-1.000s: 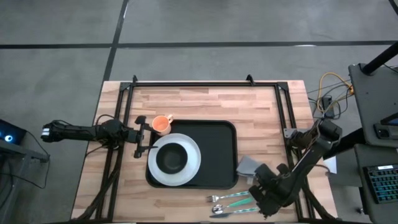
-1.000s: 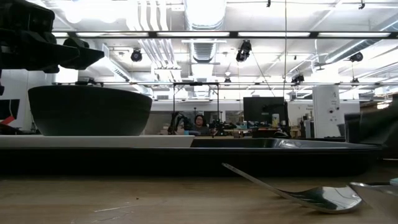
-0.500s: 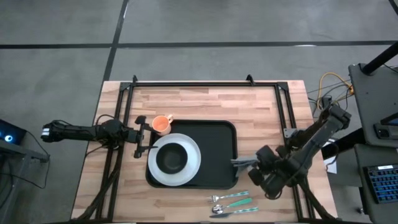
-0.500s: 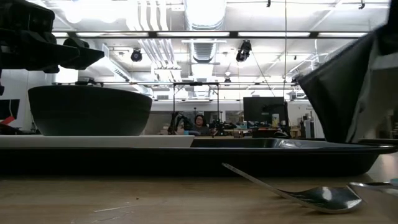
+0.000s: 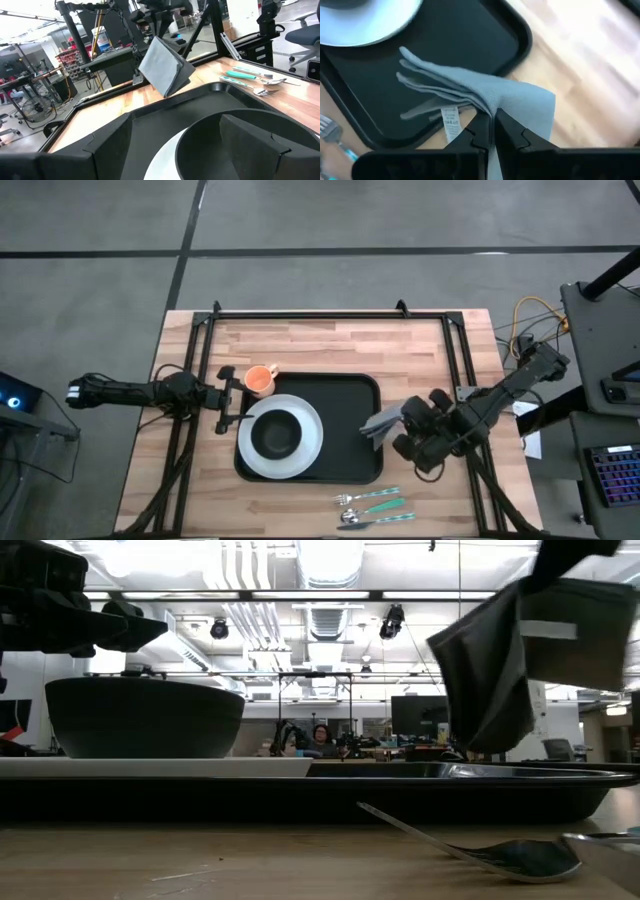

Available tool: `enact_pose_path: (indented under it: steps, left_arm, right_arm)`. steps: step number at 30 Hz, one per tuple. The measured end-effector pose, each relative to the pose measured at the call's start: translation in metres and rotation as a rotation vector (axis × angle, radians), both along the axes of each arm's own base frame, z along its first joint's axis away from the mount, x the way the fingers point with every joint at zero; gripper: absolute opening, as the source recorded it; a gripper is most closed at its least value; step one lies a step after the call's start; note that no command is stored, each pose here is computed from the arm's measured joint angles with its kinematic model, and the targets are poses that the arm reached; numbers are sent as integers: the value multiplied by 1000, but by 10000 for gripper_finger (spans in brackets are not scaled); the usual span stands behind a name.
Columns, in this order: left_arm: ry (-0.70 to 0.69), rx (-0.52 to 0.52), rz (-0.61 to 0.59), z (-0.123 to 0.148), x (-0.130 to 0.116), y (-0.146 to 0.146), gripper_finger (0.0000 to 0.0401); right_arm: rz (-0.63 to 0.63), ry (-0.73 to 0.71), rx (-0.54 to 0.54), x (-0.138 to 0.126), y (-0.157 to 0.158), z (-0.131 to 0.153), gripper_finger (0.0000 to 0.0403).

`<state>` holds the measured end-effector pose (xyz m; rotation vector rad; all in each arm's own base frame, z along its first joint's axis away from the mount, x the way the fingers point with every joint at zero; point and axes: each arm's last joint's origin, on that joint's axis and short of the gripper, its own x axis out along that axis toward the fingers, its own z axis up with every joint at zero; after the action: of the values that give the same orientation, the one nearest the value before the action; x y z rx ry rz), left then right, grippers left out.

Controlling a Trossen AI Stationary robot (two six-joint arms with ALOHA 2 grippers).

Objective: Set up tray
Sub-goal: Put the gray napkin on the right side of the white plate on the black tray

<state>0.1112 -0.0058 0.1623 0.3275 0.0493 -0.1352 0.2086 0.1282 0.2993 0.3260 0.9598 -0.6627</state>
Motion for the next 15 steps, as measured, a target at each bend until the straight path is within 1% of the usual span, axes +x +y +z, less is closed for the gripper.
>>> enact_pose_path:
  steps: [6,8,12,15]
  left_arm:
    - [0,0,1,0,0,0,280]
    - [2,-16,2,0,0,0,280]
    - [8,-62,5,0,0,0,280]
    - [10,-77,6,0,0,0,279]
  right_arm:
    - [230,-31,-162,20,-7,4,8]
    - [311,-33,-206,28,-10,5,8]
    - [483,-50,-307,45,-15,-2,8]
    - [579,-76,-374,56,-20,-11,8]
